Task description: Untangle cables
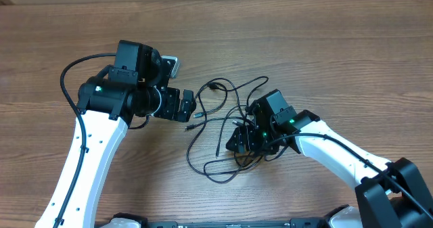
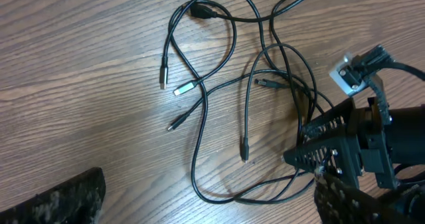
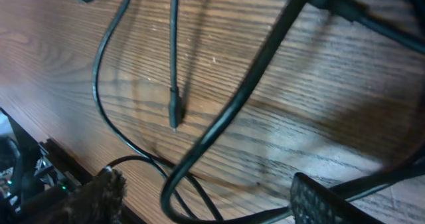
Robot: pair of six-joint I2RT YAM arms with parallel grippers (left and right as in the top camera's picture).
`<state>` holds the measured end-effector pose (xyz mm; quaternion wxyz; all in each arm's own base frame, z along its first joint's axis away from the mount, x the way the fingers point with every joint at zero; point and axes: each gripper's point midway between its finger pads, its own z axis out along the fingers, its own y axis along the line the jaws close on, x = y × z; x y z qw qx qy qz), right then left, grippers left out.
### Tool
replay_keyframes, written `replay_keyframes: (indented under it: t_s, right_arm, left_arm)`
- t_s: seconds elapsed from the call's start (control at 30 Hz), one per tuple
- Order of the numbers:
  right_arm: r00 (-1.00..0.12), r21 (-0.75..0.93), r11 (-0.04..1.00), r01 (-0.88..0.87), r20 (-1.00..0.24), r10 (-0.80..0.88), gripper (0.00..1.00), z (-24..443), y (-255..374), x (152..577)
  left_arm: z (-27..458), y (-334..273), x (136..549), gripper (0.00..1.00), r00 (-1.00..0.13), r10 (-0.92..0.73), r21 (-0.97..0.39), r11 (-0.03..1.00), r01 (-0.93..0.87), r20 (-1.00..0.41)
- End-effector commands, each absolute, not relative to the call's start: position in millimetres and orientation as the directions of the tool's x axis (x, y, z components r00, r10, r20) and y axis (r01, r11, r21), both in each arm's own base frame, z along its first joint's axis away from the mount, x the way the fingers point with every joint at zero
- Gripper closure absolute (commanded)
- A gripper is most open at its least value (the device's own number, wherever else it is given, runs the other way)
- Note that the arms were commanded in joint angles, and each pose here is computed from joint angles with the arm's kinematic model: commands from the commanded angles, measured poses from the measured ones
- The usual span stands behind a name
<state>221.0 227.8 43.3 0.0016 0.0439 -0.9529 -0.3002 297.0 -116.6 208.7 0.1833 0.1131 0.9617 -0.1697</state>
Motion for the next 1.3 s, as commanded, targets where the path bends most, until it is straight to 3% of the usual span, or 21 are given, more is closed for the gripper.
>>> replay_keyframes:
  t_s: [0.0,0.37,0.4,0.5,0.6,0.93,1.1,1.27]
  right_arm:
    - [-0.995,0.566,0.820,-0.090,-0.017,-0.097,0.26,39.1,230.3,215.5]
    - [-0.979,0.596,0.777,-0.201,-0.094,-0.182,0.42,46.1,264.5,206.2]
    - [-0.978,0.598,0.774,-0.208,-0.100,-0.185,0.46,46.8,266.2,206.3]
    - [-0.978,0.605,0.769,-0.209,-0.111,-0.178,0.75,48.4,268.8,208.8]
    - [-0.980,0.609,0.767,-0.200,-0.111,-0.168,0.94,49.2,269.9,210.2]
    - [-0.981,0.675,0.712,-0.191,-0.116,-0.152,0.96,70.3,276.7,222.6]
    - [-0.967,0.730,0.634,-0.255,-0.203,-0.154,0.96,110.6,284.9,242.2]
    - [-0.922,0.724,0.588,-0.360,-0.371,-0.107,0.96,179.7,284.7,266.9]
  left_arm:
    - [213.4,-118.2,298.2,0.00,-0.894,0.175,-0.281,0.909,0.307,-0.412]
    - [213.4,-118.2,298.3,0.00,-0.894,0.175,-0.281,0.909,0.307,-0.412]
    - [213.4,-118.2,298.3,0.00,-0.894,0.175,-0.281,0.909,0.307,-0.412]
    - [213.4,-118.2,298.2,0.00,-0.894,0.175,-0.281,0.909,0.307,-0.412]
    - [213.4,-118.2,298.2,0.00,-0.894,0.175,-0.281,0.909,0.307,-0.412]
    - [213.4,-118.2,298.2,0.00,-0.894,0.175,-0.281,0.909,0.307,-0.412]
    - [213.4,-118.2,298.2,0.00,-0.894,0.175,-0.282,0.909,0.307,-0.412]
    - [213.4,-118.2,298.2,0.00,-0.894,0.175,-0.281,0.909,0.307,-0.412]
